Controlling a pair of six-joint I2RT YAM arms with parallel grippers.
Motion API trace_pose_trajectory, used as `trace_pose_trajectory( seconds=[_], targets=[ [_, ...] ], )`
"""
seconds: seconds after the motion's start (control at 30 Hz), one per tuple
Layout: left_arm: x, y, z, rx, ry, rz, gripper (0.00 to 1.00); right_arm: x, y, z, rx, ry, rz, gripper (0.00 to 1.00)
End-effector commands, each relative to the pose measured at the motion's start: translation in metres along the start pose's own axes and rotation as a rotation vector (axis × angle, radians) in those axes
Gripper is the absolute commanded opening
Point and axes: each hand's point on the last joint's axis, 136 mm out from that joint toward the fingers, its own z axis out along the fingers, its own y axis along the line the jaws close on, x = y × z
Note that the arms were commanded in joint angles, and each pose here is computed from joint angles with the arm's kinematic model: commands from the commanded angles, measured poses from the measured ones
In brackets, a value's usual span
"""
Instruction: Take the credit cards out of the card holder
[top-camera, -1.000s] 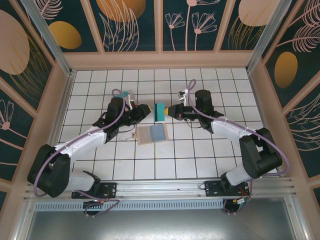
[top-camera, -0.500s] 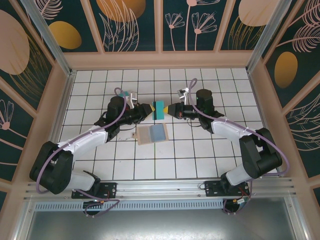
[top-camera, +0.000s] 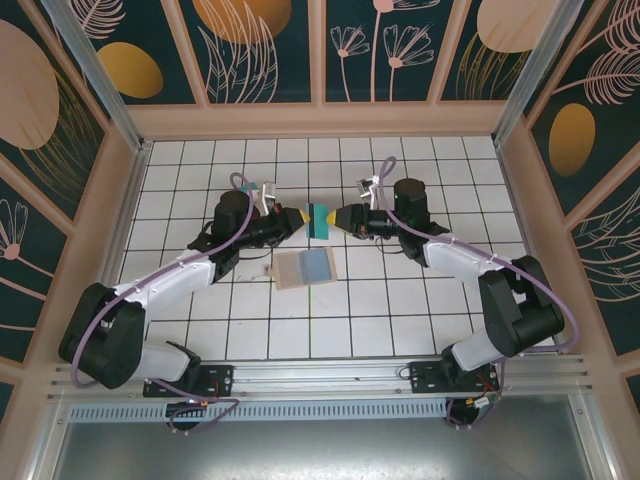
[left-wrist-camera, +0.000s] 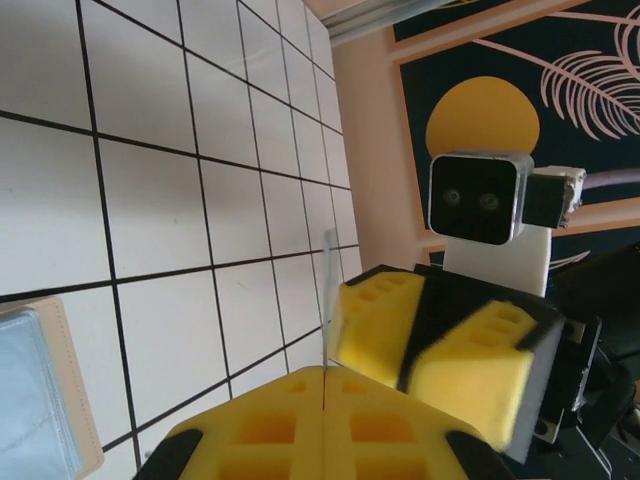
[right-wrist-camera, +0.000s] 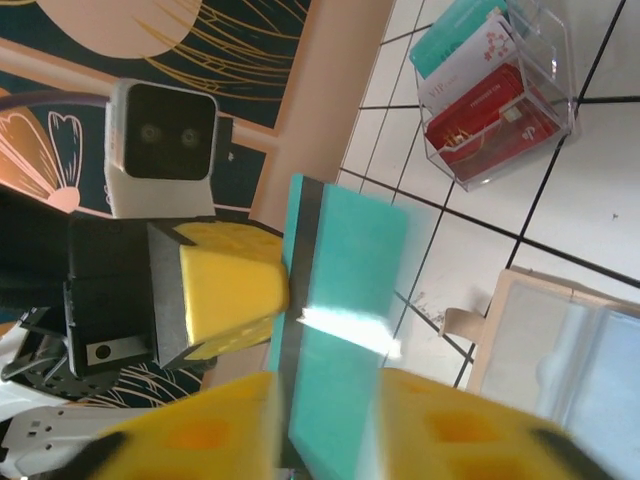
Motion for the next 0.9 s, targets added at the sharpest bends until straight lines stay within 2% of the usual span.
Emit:
trace_pose_trajectory(
  seconds=[0.0, 0.2, 0.43, 0.5, 0.73, 0.87],
  targets=[
    [-0.010, -0.005, -0.009, -0.091, -0.020, 0.122, 0.00, 0.001, 0.007, -0.002, -0.007, -0.003, -0.054, 0.54],
    [-0.035, 0.013, -0.024, -0.340, -0.074, 0.333, 0.00, 0.002, 0.008, -0.010, 0.042, -0.032, -0.086, 0.98],
    [-0.081, 0.025, -0.051, -0.629, -0.181, 0.633, 0.00, 0.006, 0.008, -0.020, 0.079, -0.066, -0.112, 0.99],
    [-0.097, 0.036, -0.059, -0.774, -0.172, 0.714, 0.00, 0.008, 0.005, -0.022, 0.088, -0.073, -0.113, 0.99],
    [-0.130, 0.068, -0.057, -1.034, -0.016, 0.893, 0.00, 0.010, 0.005, -0.026, 0.097, -0.091, -0.129, 0.99],
    [-0.143, 0.074, -0.053, -1.069, 0.050, 1.002, 0.00, 0.009, 0.008, -0.029, 0.103, -0.097, -0.143, 0.99]
  ],
)
